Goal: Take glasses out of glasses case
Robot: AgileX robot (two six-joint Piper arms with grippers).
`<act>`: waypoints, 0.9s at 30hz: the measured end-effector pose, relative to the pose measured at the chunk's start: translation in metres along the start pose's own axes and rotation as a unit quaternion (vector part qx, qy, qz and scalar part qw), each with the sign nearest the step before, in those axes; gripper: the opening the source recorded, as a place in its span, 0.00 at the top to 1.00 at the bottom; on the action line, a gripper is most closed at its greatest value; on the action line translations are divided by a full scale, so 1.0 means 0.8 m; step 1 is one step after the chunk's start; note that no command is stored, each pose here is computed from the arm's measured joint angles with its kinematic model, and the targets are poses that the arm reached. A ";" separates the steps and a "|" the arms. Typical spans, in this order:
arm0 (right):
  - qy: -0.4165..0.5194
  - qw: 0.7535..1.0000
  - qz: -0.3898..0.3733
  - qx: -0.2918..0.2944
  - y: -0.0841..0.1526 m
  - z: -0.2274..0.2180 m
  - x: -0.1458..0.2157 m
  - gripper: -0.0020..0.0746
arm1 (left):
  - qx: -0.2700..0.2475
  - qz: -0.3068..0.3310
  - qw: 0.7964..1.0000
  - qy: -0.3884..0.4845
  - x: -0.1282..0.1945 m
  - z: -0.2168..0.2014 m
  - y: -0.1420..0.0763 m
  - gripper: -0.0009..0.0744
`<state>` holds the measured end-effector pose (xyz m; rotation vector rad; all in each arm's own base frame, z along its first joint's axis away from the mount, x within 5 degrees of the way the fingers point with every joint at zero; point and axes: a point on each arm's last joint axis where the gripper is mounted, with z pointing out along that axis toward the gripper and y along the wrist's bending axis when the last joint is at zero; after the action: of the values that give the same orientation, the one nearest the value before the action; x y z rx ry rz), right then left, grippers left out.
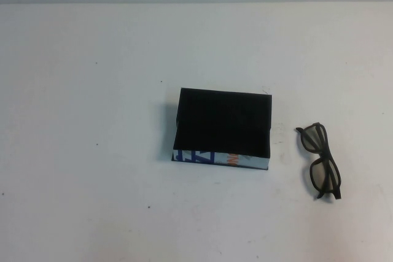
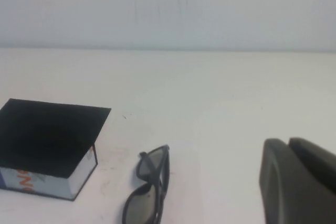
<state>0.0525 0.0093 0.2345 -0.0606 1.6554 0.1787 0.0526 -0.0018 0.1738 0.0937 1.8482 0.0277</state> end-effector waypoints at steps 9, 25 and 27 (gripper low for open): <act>0.050 0.997 0.055 0.011 -0.006 0.008 0.065 0.99 | 0.000 0.000 1.000 0.000 0.000 0.000 0.000 0.99; 0.079 0.995 0.060 0.009 -0.005 0.007 0.072 0.99 | 0.000 0.000 1.000 0.000 0.000 0.000 0.000 0.99; 0.079 0.995 0.060 0.009 -0.005 0.007 0.072 0.99 | 0.000 0.000 1.000 0.000 0.000 0.000 0.000 0.99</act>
<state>0.0535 0.0100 0.1767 0.0394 1.8192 0.2557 0.0526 -0.0018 0.1738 0.0937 1.8482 0.0277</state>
